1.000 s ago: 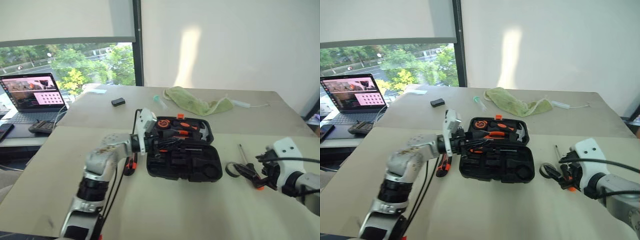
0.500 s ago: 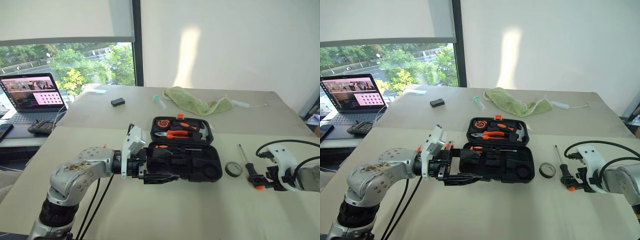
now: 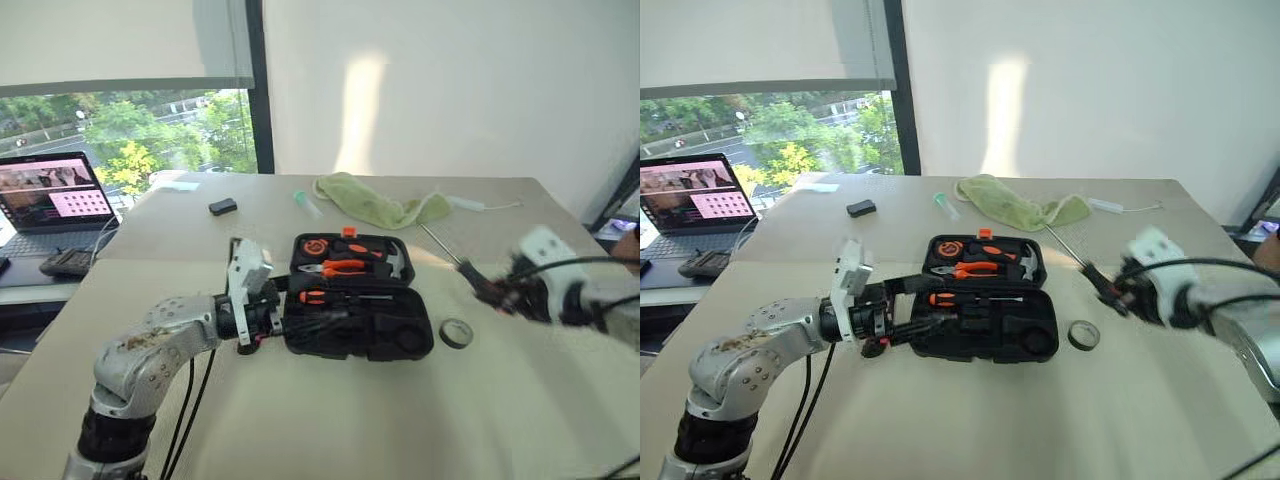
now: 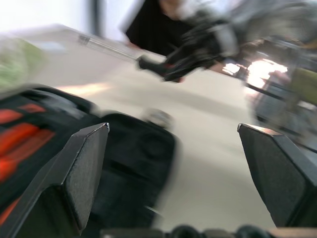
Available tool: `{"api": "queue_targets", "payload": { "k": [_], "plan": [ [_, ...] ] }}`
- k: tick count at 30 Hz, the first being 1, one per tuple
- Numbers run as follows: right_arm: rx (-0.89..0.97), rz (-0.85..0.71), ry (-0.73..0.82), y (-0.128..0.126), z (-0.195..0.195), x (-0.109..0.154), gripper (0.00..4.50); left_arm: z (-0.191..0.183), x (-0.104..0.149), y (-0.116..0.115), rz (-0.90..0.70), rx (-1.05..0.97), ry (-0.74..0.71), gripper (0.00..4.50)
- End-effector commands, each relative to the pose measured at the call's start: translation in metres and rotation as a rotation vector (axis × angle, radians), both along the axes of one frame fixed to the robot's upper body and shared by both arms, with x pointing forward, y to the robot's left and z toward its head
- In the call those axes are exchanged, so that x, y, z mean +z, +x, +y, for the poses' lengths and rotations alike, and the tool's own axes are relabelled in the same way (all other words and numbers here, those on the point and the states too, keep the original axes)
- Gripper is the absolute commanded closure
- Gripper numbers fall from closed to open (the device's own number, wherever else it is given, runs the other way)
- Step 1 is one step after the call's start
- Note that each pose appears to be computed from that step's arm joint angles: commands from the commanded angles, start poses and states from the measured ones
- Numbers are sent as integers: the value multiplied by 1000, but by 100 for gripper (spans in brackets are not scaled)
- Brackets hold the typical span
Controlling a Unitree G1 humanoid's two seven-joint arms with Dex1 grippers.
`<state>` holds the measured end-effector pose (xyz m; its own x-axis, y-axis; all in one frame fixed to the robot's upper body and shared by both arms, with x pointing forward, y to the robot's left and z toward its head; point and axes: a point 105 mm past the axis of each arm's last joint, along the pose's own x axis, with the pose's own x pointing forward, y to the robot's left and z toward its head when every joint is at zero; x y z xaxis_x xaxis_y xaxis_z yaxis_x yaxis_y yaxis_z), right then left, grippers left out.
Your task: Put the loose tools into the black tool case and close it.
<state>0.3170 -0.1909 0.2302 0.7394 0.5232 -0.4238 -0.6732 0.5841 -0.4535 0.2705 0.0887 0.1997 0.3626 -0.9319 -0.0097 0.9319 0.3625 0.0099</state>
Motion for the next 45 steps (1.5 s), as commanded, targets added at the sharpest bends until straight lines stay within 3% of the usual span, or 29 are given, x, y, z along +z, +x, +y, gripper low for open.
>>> {"api": "queue_targets", "payload": {
  "k": [1, 5, 9, 24, 40, 45],
  "plan": [
    [234, 63, -115, 8, 48, -26, 350, 20, 8, -14, 35, -50, -36, 0],
    [358, 151, -319, 26, 58, -68, 350, 39, 6, -32, 74, -68, -4, 0],
    [391, 226, -389, 36, 55, -88, 350, 57, 5, -42, 85, -41, 39, 0],
    [427, 327, -482, 55, 40, -99, 350, 66, 0, -51, 61, 37, 61, 0],
    [335, 358, -443, 59, 7, -91, 350, 62, 2, -58, 29, 2, 65, 0],
    [489, 369, -388, 42, 20, -76, 350, 62, 3, -55, 21, 2, 65, 0]
  ]
}}
